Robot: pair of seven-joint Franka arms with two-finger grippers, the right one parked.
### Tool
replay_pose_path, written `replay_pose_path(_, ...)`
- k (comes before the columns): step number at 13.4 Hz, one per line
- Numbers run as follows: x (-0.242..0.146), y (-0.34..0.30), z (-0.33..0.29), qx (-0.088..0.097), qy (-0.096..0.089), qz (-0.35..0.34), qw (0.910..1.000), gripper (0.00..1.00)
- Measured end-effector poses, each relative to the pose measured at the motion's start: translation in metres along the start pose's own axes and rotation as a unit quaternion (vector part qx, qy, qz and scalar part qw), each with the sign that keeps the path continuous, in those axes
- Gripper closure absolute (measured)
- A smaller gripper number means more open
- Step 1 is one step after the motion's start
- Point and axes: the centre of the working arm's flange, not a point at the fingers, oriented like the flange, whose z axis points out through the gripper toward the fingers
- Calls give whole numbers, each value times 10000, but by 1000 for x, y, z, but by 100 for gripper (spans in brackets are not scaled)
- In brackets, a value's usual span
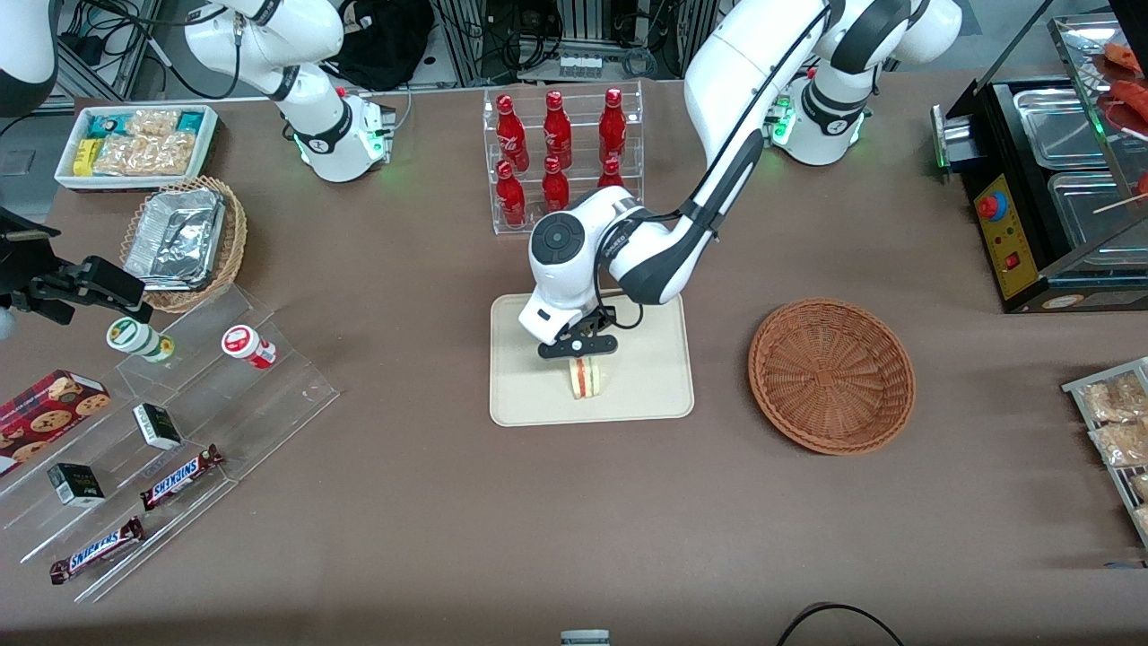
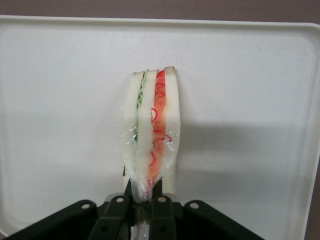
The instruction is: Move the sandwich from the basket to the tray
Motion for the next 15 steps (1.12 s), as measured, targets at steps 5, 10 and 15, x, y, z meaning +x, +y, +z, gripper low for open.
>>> replay_pose_path(5,1,1,-12,-70,58,-25,10000,47)
replay_pose_path(10,14,-16,-110,-370,411,-334,9979,0)
replay_pose_path(15,72,-126,-228,-354,564,-1441,9873,0)
